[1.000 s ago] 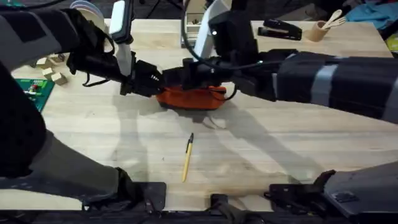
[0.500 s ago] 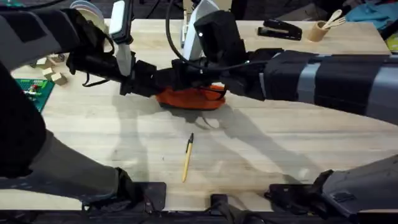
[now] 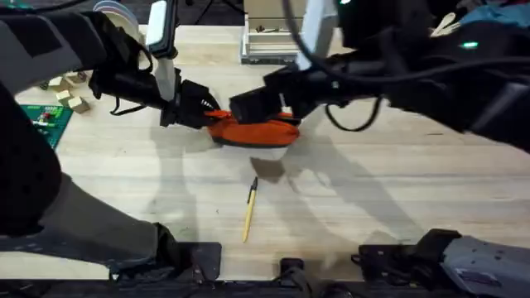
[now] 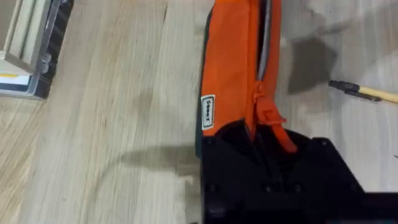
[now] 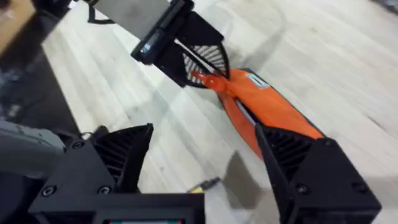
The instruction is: Unzip the bag, pick up the pens from the table one at a time and place them inside, then zip the bag closed.
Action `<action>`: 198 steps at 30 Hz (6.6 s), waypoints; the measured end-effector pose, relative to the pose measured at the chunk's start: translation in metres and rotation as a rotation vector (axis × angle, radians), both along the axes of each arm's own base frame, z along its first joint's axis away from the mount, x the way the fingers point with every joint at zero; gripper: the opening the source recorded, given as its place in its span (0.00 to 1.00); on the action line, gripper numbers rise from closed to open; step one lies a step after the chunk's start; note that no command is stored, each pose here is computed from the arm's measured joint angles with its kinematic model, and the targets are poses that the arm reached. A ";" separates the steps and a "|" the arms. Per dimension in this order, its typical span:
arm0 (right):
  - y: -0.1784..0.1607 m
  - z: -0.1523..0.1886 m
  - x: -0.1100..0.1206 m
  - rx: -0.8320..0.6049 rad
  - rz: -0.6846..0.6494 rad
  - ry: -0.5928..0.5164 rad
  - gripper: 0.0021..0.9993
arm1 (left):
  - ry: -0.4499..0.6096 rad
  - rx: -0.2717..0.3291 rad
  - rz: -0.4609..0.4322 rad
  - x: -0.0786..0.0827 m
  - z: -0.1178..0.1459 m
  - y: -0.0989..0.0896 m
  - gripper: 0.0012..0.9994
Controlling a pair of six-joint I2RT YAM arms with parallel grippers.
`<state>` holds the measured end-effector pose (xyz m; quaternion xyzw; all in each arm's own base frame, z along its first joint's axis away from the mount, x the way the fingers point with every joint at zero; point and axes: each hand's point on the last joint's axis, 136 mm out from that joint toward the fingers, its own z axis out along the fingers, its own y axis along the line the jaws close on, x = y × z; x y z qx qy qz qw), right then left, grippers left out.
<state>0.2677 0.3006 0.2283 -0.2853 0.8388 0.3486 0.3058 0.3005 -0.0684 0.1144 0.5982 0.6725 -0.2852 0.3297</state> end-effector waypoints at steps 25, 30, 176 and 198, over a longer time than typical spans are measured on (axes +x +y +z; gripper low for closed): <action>-0.051 0.036 -0.030 -0.264 0.157 -0.241 1.00 | -0.025 0.010 0.119 -0.027 0.082 0.024 0.99; -0.057 0.034 -0.023 -0.376 0.259 -0.413 1.00 | -0.033 0.026 0.126 -0.038 0.092 0.024 0.99; -0.060 0.032 -0.067 -0.199 -0.108 0.095 1.00 | -0.039 0.043 0.125 -0.048 0.099 0.022 0.99; -0.036 -0.017 -0.085 -0.295 -0.442 0.328 1.00 | -0.039 0.043 0.125 -0.048 0.099 0.022 1.00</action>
